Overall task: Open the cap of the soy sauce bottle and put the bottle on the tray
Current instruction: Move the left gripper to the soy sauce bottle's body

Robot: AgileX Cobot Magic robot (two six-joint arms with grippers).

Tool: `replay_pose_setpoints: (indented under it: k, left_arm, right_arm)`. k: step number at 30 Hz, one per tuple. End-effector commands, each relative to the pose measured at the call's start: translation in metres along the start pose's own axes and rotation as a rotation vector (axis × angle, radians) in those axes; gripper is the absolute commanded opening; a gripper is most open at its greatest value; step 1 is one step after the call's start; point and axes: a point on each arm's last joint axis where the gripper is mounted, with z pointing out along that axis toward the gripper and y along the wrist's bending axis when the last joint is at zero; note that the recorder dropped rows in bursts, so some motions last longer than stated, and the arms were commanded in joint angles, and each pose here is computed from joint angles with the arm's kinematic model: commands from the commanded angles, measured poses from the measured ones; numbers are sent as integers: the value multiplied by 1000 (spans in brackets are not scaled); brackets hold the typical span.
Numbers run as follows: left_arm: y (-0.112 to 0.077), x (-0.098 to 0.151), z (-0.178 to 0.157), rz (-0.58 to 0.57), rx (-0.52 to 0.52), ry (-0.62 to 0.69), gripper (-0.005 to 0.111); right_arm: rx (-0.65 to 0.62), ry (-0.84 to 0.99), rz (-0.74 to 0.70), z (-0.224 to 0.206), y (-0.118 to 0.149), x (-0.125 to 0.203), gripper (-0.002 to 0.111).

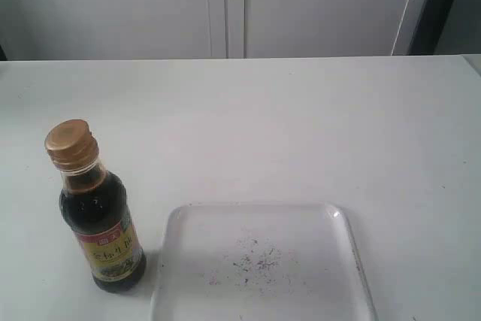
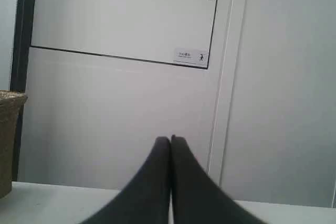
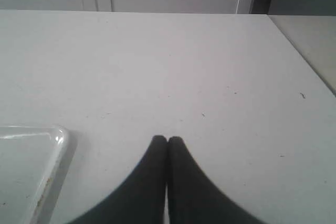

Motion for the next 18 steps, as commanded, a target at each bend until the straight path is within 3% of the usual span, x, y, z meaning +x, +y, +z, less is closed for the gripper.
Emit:
replay_pose_setpoints:
  k: [1,4,7,11,14,16,18]
  left_arm:
    - [-7,-15,18,55,53,17,0]
    - [-18,-26,33,61,168,28,0]
    - [-31,-37,51,82,302,50,11]
    - [-44,-40,70,131,463,62,52]
    - [-47,-35,80,16,519,102,90]
    - [-49,-30,86,-18,551,142,99]
    - [-52,-25,88,-32,605,161,99]
  right_arm:
    - [-2,-1,1,0,0,1,0]
    - [-2,-1,1,0,0,1,0]
    - [-2,-1,1,0,0,1,0]
    - [-2,-1,1,0,0,1,0]
    - [-2,-1,1,0,0,1,0]
    - [-2,-1,1,0,0,1,0]
    - [-2,-1,1,0,0,1,0]
